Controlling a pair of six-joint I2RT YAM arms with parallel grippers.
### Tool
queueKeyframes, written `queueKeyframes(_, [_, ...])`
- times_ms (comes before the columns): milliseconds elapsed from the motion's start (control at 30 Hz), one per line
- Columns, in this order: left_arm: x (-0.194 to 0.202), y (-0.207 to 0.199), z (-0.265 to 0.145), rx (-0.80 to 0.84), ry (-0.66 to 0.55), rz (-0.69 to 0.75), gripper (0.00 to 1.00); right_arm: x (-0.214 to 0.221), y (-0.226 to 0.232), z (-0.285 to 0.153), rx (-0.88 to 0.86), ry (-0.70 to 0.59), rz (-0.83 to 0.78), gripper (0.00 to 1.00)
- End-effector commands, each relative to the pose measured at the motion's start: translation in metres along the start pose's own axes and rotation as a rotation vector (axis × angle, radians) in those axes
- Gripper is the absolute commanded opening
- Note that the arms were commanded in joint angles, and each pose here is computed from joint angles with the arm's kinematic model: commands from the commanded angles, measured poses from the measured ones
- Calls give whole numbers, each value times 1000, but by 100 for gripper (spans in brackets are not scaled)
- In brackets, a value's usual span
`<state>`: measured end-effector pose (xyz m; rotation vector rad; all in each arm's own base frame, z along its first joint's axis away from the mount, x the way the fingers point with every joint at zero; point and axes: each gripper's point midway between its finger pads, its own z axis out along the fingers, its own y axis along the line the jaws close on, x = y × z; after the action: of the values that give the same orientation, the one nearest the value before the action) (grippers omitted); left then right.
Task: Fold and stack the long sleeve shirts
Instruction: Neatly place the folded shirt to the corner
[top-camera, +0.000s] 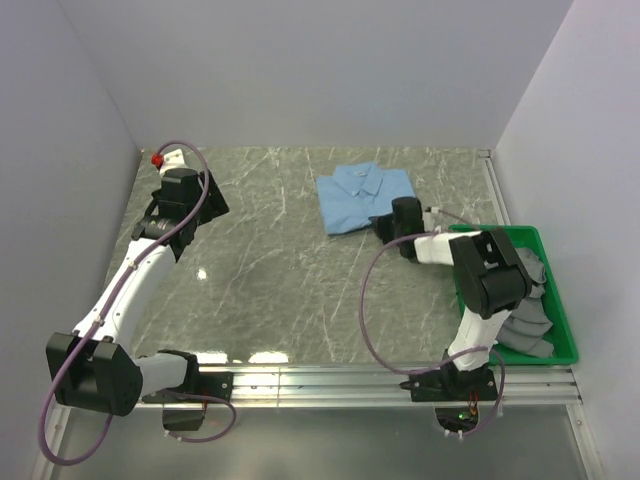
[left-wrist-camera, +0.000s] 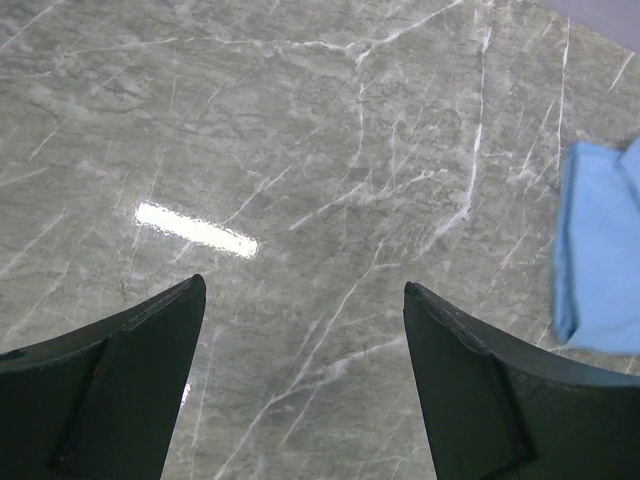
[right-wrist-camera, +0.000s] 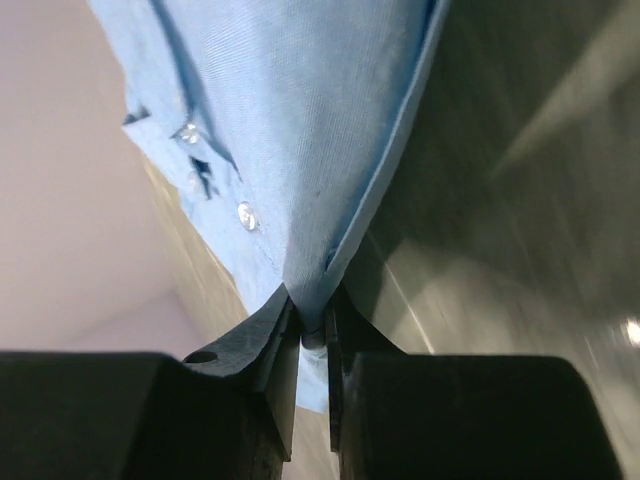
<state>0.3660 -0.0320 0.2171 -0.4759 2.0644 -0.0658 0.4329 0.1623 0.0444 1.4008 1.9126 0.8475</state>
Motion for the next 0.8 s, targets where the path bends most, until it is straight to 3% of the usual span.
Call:
queueKeyframes(0, [-20,0,-9,9,-78,-14,86,-59,37,17,-18,-136,-2,1])
queueKeyframes(267, [-20,1,-9,4,-78,-13,86,-162,36,52,88,-179,5,0])
queueKeyframes(600, [-20,3,-8,-5,-80,-11,86,-259,40,41,63,-228,14,0])
queueKeyframes(767, [-20,2,-8,-4,-82,-11,86,-273,33,57,83,-87,-57,0])
